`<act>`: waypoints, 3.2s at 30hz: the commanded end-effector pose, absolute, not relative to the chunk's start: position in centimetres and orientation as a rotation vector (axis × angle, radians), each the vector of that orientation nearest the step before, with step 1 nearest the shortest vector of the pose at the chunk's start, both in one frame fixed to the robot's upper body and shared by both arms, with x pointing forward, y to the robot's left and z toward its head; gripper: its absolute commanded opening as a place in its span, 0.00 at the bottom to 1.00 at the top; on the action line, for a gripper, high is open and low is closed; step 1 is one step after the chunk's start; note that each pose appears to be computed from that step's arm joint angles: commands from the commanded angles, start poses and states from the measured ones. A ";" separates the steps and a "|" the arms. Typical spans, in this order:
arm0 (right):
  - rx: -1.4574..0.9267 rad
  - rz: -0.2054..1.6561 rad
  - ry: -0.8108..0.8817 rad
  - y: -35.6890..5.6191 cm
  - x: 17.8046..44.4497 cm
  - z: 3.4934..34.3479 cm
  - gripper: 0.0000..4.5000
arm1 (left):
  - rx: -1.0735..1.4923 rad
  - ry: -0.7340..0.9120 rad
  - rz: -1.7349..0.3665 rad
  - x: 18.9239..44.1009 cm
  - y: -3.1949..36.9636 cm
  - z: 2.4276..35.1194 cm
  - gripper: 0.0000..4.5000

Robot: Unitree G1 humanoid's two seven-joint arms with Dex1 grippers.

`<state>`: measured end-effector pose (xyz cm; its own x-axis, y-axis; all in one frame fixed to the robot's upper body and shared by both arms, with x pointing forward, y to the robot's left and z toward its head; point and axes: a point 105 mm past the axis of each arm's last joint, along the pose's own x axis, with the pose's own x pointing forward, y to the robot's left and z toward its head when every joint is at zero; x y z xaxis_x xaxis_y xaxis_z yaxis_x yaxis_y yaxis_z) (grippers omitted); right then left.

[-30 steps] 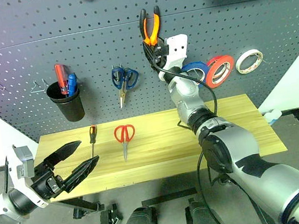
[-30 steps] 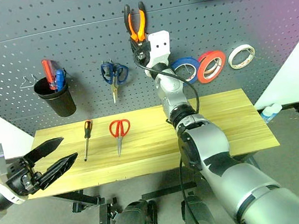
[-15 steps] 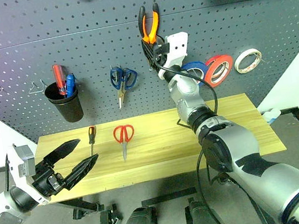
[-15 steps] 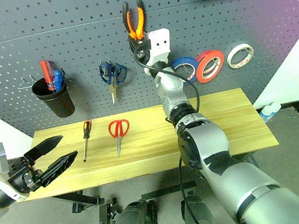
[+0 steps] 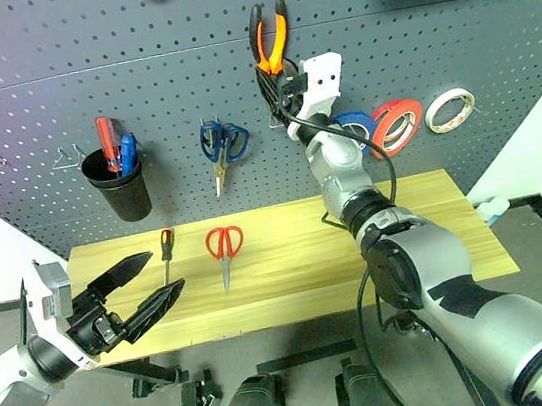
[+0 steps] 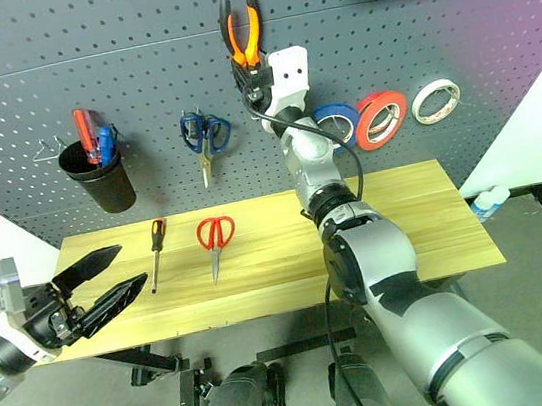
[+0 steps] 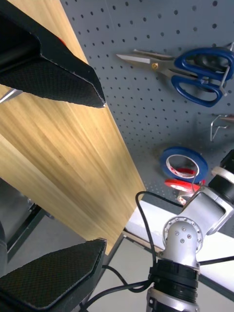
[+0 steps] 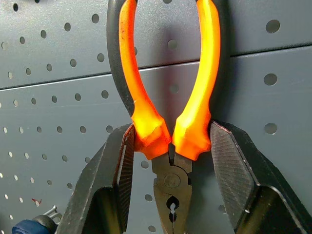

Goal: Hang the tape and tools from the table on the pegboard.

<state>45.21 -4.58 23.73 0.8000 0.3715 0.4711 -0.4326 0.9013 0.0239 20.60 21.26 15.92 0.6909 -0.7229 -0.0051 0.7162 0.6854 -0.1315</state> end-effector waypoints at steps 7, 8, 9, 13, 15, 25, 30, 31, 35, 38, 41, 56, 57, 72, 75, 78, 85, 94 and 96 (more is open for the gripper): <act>0.043 0.403 -0.547 -5.6 45.0 24.9 0.45 | -0.089 0.029 -0.818 20.7 21.0 16.9 1.00; 0.040 0.401 -0.546 -5.6 44.9 24.7 0.45 | -0.088 0.031 -0.819 20.6 21.0 16.9 1.00; 0.035 0.398 -0.544 -5.7 44.9 24.5 0.45 | -0.087 0.033 -0.818 20.6 21.1 17.0 1.00; 0.028 0.399 -0.532 -5.5 44.8 23.8 0.45 | -0.085 0.043 -0.818 20.3 21.1 17.2 1.00; 0.032 0.398 -0.522 -5.4 44.8 23.3 0.45 | -0.084 0.052 -0.818 20.1 21.1 17.2 1.00; 0.026 0.403 -0.499 -5.2 44.5 22.0 0.45 | -0.100 0.084 -0.820 19.3 20.7 17.4 1.00; 0.031 0.427 -0.488 -5.1 44.4 21.5 0.74 | -0.105 0.089 -0.819 19.2 20.5 17.3 1.00; 0.019 0.430 -0.495 -5.0 44.3 21.6 0.81 | -0.106 0.089 -0.819 19.2 20.5 17.3 1.00; 0.007 0.419 -0.514 -5.0 44.2 22.0 0.99 | -0.108 0.092 -0.813 19.3 20.5 17.2 1.00; 0.020 0.422 -0.520 -4.9 44.2 22.2 0.99 | -0.107 0.089 -0.812 19.5 20.5 17.2 1.00; 0.027 0.415 -0.532 -5.0 44.2 22.4 0.99 | -0.106 0.085 -0.813 19.6 20.5 17.2 1.00; 0.036 0.432 -0.754 -5.1 41.9 26.5 0.99 | -0.106 0.059 -0.830 20.6 20.3 17.2 1.00; 0.036 0.431 -0.769 -5.2 41.7 26.8 0.99 | -0.107 0.058 -0.832 20.6 20.3 17.2 1.00; 0.025 0.445 -0.817 -7.8 38.7 27.7 0.99 | -0.114 0.018 -0.869 22.3 19.7 16.8 1.00; 0.034 0.448 -0.792 -8.7 37.9 27.5 0.99 | -0.114 0.007 -0.878 22.9 19.5 16.6 1.00; 0.017 0.462 -0.755 -9.1 36.9 27.0 0.99 | -0.109 -0.010 -0.890 23.6 19.2 16.5 1.00; -0.004 0.492 -0.699 -10.0 36.0 26.1 0.99 | -0.099 -0.066 -0.913 25.5 18.5 16.3 1.00; 0.039 0.742 -0.420 -8.2 34.9 20.0 0.99 | -0.078 -0.088 -0.938 26.9 17.8 15.7 1.00; 0.072 0.811 -0.366 -8.0 34.3 19.3 0.99 | -0.073 -0.083 -0.942 26.9 17.6 15.6 1.00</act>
<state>35.25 -8.35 17.42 0.6906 0.6563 0.3038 -0.6737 0.7366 -0.0598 26.95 17.83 14.97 0.5966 -0.7976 0.0884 0.8025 0.5930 -0.0657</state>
